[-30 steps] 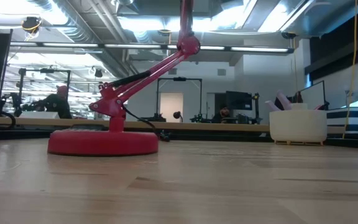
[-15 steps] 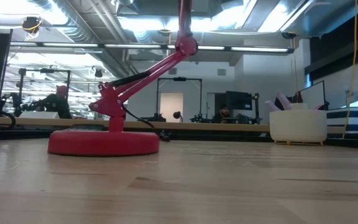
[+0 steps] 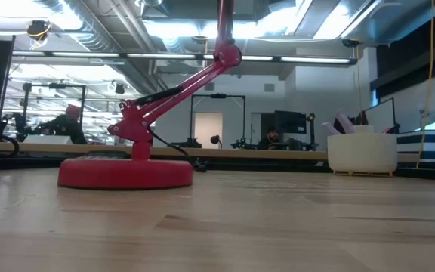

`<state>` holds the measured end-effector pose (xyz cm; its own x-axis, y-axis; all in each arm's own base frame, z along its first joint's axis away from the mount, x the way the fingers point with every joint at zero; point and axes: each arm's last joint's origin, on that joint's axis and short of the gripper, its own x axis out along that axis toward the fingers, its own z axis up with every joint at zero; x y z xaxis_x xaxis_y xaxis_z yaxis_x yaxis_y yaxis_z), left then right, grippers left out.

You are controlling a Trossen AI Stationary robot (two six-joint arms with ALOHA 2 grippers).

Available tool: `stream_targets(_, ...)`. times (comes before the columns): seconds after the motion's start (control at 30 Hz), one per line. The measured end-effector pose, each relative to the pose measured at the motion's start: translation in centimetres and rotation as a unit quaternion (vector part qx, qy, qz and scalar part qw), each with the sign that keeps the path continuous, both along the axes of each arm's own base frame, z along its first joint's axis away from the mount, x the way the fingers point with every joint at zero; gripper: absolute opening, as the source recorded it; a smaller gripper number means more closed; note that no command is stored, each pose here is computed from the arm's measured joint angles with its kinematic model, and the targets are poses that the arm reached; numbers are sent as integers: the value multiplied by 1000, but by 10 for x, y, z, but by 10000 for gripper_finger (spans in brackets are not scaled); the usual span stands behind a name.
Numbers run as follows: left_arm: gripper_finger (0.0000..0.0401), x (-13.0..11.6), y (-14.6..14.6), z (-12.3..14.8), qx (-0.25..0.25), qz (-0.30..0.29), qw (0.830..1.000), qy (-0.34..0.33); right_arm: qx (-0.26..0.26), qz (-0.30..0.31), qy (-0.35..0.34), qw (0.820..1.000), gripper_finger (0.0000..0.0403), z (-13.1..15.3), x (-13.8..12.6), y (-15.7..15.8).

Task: Screw lightbulb
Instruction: Remove the light bulb from the lamp

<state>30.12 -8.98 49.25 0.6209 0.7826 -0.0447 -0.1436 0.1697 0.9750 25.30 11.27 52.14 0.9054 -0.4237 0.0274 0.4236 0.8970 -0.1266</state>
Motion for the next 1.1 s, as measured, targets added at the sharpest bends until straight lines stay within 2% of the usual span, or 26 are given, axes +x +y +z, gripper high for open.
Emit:
stream_targets(0.07,262,0,0,0,0,0,1000,0,84,9,-36,996,390,-1,0,0)
stream_targets(0.13,262,0,0,0,0,0,1000,0,123,23,-51,991,390,-2,2,2)
stream_targets(0.23,262,0,0,0,-2,1,1000,-3,144,49,-56,987,390,-2,4,4)
stream_targets(0.37,262,0,0,0,-2,1,1000,-3,208,83,-113,968,390,3,10,6)
stream_targets(0.53,262,0,0,0,-6,1,1000,-7,212,121,-120,962,390,4,15,11)
stream_targets(0.6,262,0,0,0,-7,1,1000,-9,229,142,-119,956,390,3,15,12)
stream_targets(0.8,262,-1,0,0,-12,3,1000,-15,357,92,-138,919,390,-7,20,10)
stream_targets(0.93,262,-2,-3,0,-12,3,1000,-16,372,53,-146,915,390,-10,21,6)
stream_targets(1.1,262,-2,-4,0,-12,1,1000,-16,392,53,-150,906,390,-14,31,0)
